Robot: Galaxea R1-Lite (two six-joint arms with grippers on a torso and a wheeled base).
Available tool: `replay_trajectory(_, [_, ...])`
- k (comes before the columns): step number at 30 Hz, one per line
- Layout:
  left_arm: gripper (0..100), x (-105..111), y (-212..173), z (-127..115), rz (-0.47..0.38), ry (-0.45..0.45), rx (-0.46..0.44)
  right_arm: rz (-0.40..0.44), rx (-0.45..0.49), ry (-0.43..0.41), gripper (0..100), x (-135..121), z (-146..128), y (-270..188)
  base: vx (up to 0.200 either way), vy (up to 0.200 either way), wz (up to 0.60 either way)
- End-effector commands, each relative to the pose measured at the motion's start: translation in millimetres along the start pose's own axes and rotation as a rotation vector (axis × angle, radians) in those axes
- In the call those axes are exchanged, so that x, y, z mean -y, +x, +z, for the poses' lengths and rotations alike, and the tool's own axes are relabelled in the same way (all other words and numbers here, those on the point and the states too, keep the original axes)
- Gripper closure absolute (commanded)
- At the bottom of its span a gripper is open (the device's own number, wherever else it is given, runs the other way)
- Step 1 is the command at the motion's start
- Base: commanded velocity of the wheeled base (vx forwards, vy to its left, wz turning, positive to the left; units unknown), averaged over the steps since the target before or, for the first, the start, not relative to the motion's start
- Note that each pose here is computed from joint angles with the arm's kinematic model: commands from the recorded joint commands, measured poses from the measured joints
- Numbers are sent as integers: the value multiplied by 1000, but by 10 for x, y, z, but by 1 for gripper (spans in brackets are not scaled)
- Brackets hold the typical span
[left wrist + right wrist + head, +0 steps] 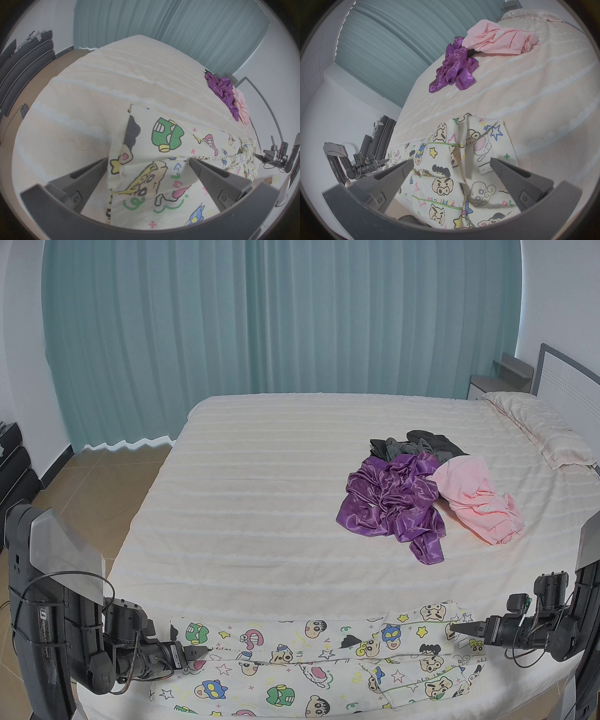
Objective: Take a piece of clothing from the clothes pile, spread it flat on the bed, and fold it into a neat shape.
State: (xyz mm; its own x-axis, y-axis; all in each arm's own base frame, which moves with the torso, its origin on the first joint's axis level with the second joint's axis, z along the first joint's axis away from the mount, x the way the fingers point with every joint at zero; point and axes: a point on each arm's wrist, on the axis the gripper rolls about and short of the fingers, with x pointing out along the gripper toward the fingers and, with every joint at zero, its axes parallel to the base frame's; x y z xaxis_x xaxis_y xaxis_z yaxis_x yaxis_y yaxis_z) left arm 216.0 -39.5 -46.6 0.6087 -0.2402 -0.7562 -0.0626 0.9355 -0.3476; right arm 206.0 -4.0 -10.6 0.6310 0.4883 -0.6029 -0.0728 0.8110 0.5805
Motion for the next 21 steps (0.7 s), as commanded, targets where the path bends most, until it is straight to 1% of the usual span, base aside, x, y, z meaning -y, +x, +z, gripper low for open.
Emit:
replay_trajectory(1, [0,9,17,-25,0,5,-13,-4,-17,11,0,2,-43,-19,0,0,0])
replay_trajectory(10, [0,27,45,-60,46,23,-10,-2,-20,11,0,-1,-46,-18,0,0,0])
replay_trajectory(20, [0,41,68,-62,55,32,-5,0,-21,9,0,-5,-48,-13,0,0,0])
replay_trajectory(21, [100,41,68,-62,55,32,-5,0,-21,9,0,-5,-48,-13,0,0,0])
